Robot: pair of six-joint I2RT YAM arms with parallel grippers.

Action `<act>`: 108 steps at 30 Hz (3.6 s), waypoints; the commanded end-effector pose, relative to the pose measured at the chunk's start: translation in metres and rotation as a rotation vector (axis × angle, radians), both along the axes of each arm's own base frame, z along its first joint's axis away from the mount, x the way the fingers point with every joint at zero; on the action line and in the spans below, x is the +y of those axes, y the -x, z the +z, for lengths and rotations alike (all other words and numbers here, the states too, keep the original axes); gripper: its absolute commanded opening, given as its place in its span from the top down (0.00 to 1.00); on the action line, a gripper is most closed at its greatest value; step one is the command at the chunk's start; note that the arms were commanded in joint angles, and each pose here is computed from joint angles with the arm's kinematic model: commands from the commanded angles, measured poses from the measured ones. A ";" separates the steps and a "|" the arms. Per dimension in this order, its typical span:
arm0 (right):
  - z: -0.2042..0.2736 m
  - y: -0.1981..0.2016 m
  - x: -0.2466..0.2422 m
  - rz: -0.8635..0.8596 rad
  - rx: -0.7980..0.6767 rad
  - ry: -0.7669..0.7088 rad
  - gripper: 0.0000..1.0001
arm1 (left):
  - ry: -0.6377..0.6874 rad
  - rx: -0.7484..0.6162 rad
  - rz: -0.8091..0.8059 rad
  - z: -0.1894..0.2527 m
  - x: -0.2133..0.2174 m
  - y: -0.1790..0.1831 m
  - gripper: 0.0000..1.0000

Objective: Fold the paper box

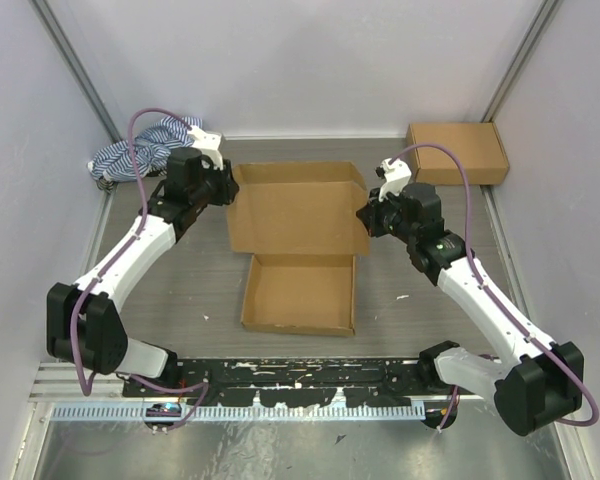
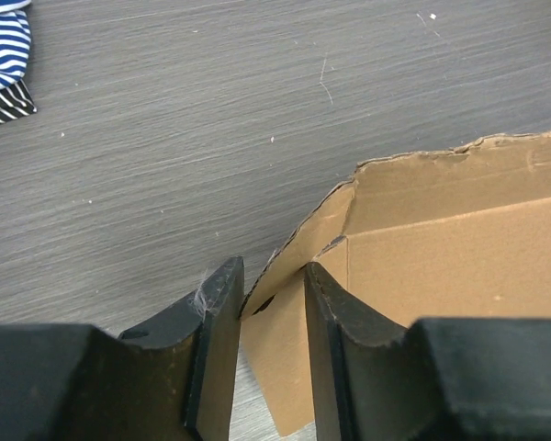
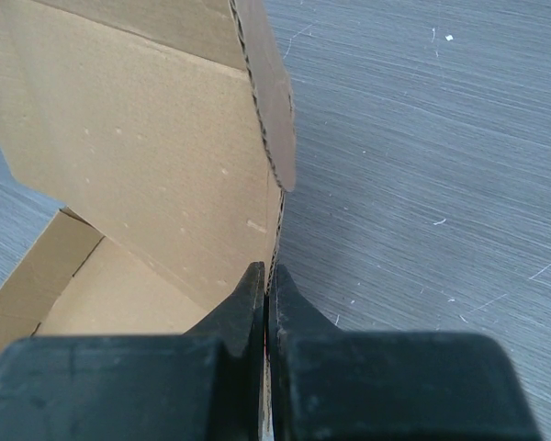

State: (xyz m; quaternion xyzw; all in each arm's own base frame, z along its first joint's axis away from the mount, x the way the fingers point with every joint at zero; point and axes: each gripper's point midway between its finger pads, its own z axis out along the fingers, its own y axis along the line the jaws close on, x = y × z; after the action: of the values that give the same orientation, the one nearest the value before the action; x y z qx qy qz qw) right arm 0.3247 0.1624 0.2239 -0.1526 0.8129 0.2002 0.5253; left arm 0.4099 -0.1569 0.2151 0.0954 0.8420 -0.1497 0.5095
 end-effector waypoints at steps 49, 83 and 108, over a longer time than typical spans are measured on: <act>0.039 -0.030 0.003 -0.083 -0.084 -0.077 0.99 | 0.179 0.294 -0.193 -0.018 -0.042 0.053 1.00; 0.054 -0.055 -0.035 -0.263 0.018 0.166 0.54 | 0.025 -0.145 -0.543 0.090 -0.065 0.061 0.99; 0.035 -0.116 -0.065 -0.209 0.077 0.170 0.58 | -0.129 -0.037 -0.785 0.083 -0.081 0.056 1.00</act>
State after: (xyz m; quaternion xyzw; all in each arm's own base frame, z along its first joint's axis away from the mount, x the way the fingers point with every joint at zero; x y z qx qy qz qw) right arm 0.4245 0.0937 0.2158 -0.0821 0.8903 0.0455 0.4456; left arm 0.3583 -0.2340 0.2869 0.4188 0.7567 -0.2739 0.4207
